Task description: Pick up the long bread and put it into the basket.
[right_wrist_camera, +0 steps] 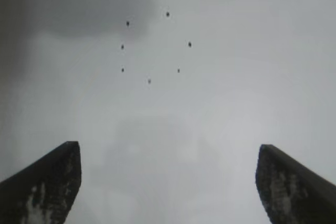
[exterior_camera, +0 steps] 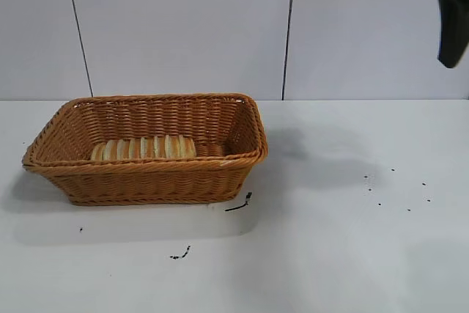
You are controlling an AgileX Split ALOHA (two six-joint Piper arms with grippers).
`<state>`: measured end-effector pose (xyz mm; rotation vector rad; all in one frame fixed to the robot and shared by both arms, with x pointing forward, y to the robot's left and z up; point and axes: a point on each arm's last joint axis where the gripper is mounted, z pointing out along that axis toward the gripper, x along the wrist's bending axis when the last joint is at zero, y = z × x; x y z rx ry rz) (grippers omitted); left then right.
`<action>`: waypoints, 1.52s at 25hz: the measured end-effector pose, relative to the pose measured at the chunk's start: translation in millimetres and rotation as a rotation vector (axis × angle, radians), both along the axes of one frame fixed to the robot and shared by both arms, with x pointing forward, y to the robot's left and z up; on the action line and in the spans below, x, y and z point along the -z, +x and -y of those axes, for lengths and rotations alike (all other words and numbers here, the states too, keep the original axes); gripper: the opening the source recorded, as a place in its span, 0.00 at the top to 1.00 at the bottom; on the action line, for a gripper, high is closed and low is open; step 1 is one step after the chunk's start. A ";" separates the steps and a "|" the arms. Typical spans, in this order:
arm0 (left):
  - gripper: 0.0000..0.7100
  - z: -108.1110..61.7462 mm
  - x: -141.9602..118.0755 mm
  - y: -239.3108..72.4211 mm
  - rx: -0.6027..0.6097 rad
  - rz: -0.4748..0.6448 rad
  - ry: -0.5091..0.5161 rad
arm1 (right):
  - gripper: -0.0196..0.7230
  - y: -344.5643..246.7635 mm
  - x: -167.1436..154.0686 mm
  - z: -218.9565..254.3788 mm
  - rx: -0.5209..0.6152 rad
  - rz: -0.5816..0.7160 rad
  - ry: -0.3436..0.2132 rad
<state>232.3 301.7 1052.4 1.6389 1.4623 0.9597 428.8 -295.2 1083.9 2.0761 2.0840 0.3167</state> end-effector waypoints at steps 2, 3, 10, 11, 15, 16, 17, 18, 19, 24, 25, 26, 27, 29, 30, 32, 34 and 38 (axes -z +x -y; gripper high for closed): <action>0.02 0.0 0.0 0.0 0.000 0.000 0.000 | 0.14 -30.3 6.4 0.4 0.000 0.044 -0.002; 0.02 0.0 0.0 0.0 0.000 0.000 0.000 | 0.14 -45.4 9.1 0.7 0.001 0.083 -0.002; 0.02 0.0 0.0 0.0 0.000 0.000 0.000 | 0.14 -122.8 34.4 1.6 0.004 0.424 -0.001; 0.02 0.0 0.0 0.0 0.000 0.000 0.000 | 0.14 -132.4 36.6 1.7 0.004 0.462 -0.001; 0.02 0.0 0.0 0.0 0.000 0.000 0.000 | 0.14 -161.5 34.5 2.1 0.004 0.635 -0.002; 0.02 0.0 0.0 0.0 0.000 0.000 0.000 | 0.14 -166.8 33.6 2.1 0.004 0.671 -0.001; 0.02 0.0 0.0 0.0 0.000 0.000 0.000 | 0.14 -172.7 32.8 2.2 0.004 0.709 -0.001; 0.02 0.0 0.0 0.0 0.000 0.000 0.000 | 0.14 -178.3 32.3 2.2 0.005 0.746 0.000; 0.02 0.0 0.0 0.0 0.000 0.000 0.000 | 0.14 -183.7 31.9 2.3 0.005 0.781 0.000; 0.02 0.0 0.0 0.0 0.000 0.000 0.000 | 0.14 -193.2 31.8 2.1 0.004 0.843 0.004; 0.02 0.0 0.0 0.0 0.000 0.000 0.000 | 0.14 -193.2 31.8 2.1 0.004 0.843 0.004; 0.02 0.0 0.0 0.0 0.000 0.000 0.000 | 0.14 -193.2 31.8 2.1 0.004 0.843 0.004; 0.02 0.0 0.0 0.0 0.000 0.000 0.000 | 0.14 -193.2 31.8 2.1 0.002 0.843 0.005; 0.02 0.0 0.0 0.0 0.000 0.000 0.000 | 0.14 -193.2 31.8 2.1 0.002 0.843 0.005; 0.02 0.0 0.0 0.0 0.000 0.000 0.000 | 0.14 -193.2 31.8 2.1 0.002 0.843 0.005; 0.02 0.0 0.0 0.0 0.000 0.000 0.000 | 0.14 -193.2 31.8 2.1 0.002 0.843 0.005; 0.02 0.0 0.0 0.0 0.000 0.000 0.000 | 0.14 -193.2 31.8 2.1 0.002 0.843 0.005; 0.02 0.0 0.0 0.0 0.000 0.000 0.000 | 0.14 -193.2 31.8 2.1 0.002 0.843 0.005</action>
